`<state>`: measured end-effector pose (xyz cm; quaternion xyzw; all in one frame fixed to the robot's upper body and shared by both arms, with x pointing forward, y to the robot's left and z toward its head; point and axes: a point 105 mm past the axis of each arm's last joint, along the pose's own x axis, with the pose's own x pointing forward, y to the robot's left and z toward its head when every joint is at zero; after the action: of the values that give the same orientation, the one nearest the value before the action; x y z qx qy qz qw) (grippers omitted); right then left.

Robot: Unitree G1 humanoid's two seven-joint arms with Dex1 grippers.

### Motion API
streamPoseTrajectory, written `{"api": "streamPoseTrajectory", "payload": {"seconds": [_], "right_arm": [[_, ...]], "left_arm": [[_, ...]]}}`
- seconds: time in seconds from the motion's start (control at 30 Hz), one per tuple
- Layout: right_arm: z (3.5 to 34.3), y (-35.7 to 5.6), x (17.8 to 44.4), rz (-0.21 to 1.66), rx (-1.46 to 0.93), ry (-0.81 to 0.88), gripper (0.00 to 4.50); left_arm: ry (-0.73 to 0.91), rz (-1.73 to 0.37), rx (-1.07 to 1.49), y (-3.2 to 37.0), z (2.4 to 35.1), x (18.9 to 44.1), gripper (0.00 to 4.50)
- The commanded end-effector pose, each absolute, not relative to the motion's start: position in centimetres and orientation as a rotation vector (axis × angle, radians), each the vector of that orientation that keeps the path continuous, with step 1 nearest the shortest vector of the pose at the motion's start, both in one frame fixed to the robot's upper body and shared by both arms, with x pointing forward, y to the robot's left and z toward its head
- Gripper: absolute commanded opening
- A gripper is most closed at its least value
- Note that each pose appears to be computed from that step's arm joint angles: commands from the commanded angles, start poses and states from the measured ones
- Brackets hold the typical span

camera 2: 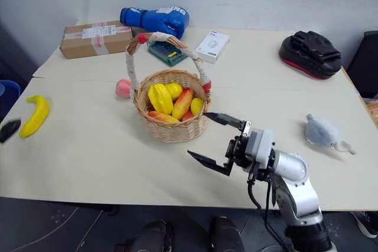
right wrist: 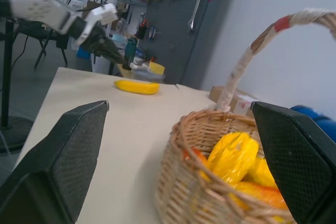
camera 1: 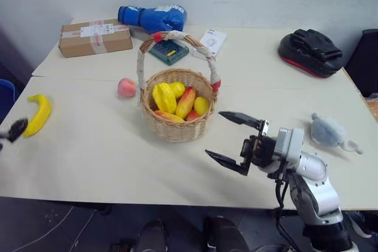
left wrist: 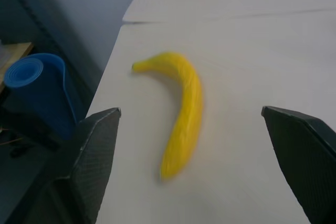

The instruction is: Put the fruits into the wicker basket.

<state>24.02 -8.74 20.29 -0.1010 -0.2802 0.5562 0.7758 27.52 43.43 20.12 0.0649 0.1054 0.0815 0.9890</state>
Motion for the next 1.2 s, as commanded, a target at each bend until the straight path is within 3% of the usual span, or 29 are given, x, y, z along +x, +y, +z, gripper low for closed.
{"api": "streamPoseTrajectory", "payload": {"seconds": [0.03, 0.2, 0.33, 0.43, 0.53, 0.63, 0.73, 0.97, 1.03, 1.2], "right_arm": [[20.2, -8.7, 24.1, 1.204, -0.242, -0.626, 4.48], [20.3, -8.8, 24.6, 1.146, -0.26, -0.639, 4.48], [20.1, -9.3, 24.7, 1.113, -0.277, -0.63, 4.48], [20.1, -9.6, 24.9, 1.09, -0.298, -0.63, 4.5], [20.3, -10.1, 25.2, 1.059, -0.316, -0.634, 4.5], [20.3, -10.4, 25.4, 1.038, -0.33, -0.633, 4.5], [20.4, -11.4, 25.4, 1.012, -0.357, -0.623, 4.5], [19.3, -13.4, 25.5, 1.002, -0.348, -0.544, 4.5], [18.9, -13.6, 25.5, 1.018, -0.368, -0.528, 4.5], [19.6, -15.4, 25.7, 0.936, -0.362, -0.517, 4.5]], "left_arm": [[0.382, 0.201, 0.074, 45.3, 17.1, 28.5, 4.5], [0.426, 0.279, 0.045, 46.9, 15.6, 30.4, 4.5], [0.468, 0.229, -0.016, 45.7, 14.0, 31.6, 4.5], [0.477, 0.268, -0.016, 46.3, 13.7, 31.6, 3.91], [0.444, 0.25, -0.037, 46.3, 13.7, 31.5, 2.99], [0.274, 0.109, -0.06, 45.3, 15.3, 31.9, 2.03], [0.137, -0.055, -0.028, 44.9, 16.6, 30.0, 1.03], [-0.214, -0.293, 0.044, 42.5, 22.3, 26.3, 1.03], [-0.228, -0.36, 0.037, 41.0, 22.8, 25.2, 1.03], [-0.116, -0.742, 0.015, 32.0, 23.1, 21.6, 1.03]]}}
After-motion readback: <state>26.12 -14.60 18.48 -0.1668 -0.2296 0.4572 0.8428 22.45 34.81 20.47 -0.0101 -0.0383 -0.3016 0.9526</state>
